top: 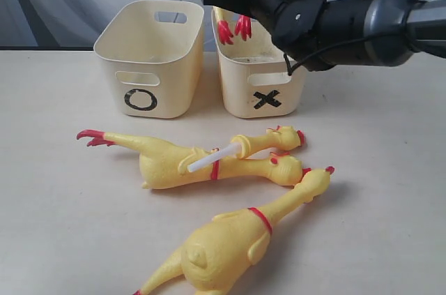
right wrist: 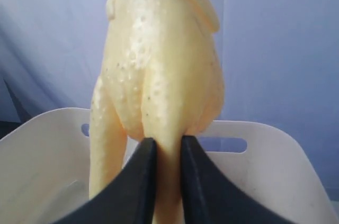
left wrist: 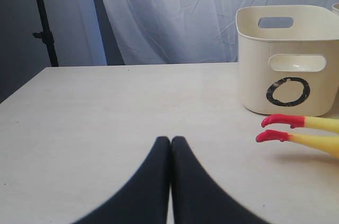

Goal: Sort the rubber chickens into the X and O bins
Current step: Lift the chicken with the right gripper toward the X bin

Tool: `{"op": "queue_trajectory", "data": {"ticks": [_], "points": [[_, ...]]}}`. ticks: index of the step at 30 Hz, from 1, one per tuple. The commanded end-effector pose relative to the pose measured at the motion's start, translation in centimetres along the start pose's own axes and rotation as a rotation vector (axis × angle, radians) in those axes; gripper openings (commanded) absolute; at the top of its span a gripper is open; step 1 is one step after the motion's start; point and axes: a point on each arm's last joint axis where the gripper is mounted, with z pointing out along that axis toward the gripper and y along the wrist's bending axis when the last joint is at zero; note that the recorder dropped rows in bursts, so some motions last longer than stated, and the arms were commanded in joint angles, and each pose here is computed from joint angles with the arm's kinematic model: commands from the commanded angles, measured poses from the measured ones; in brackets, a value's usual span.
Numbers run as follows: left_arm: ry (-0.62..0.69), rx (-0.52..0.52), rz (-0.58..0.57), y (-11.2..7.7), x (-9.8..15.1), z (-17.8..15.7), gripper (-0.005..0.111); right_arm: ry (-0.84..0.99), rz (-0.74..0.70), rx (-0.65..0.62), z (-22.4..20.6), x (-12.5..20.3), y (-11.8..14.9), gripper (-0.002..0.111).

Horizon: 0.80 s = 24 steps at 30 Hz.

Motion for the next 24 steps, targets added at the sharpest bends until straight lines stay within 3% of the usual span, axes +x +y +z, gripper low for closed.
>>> {"op": "queue_trajectory", "data": {"ticks": [1,13,24], "points": [[-0.009,0.005,0.002,0.0,0.0,0.0,0.000,-0.036,-0.040,0.097,0.9,0.1,-0.7,-0.001],[-0.009,0.005,0.002,0.0,0.0,0.0,0.000,-0.016,-0.084,0.182,2.6,3.7,-1.2,-0.001],[-0.009,0.005,0.002,0.0,0.0,0.0,0.000,0.097,-0.048,0.126,3.2,5.7,-0.6,-0.001]]}}
